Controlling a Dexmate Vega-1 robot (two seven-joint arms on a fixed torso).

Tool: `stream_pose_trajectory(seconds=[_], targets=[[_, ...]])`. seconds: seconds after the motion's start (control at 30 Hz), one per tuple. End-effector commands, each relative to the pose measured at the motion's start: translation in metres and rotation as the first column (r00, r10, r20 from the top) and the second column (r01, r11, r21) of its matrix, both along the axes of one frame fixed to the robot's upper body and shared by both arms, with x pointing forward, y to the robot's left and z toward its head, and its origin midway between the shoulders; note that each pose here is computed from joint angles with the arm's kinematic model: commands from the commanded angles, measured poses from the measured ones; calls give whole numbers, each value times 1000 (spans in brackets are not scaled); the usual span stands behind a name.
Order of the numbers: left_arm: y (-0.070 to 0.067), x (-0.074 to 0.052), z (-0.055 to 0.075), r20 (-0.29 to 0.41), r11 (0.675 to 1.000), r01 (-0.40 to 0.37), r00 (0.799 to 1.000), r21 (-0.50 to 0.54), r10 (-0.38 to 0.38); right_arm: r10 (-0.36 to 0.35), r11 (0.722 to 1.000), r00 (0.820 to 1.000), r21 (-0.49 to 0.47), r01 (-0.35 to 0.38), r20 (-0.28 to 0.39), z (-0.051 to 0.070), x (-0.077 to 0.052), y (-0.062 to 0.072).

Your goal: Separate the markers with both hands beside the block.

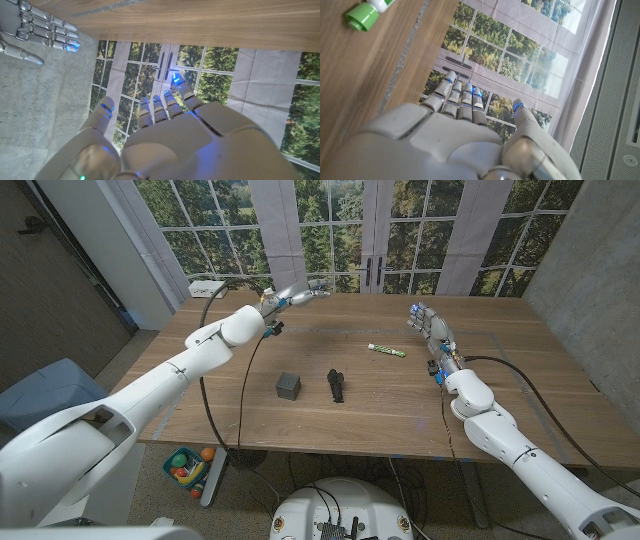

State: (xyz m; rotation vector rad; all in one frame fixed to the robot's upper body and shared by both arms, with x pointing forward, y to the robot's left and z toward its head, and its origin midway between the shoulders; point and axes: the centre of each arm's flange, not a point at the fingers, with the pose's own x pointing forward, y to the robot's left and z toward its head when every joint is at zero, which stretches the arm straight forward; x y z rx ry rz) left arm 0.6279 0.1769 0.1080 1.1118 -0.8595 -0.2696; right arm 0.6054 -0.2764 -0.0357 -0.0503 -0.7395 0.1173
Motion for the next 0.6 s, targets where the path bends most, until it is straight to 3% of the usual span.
stream_pose_trajectory(seconds=[0.03,0.6], targets=[[-24,-3,11,49,993,-3,999,122,-3,-2,1000,1000,7,2,7,-3,-2,-3],[-53,-1,24,86,960,-46,996,278,23,-8,1000,999,9,8,31,-6,-6,-7]])
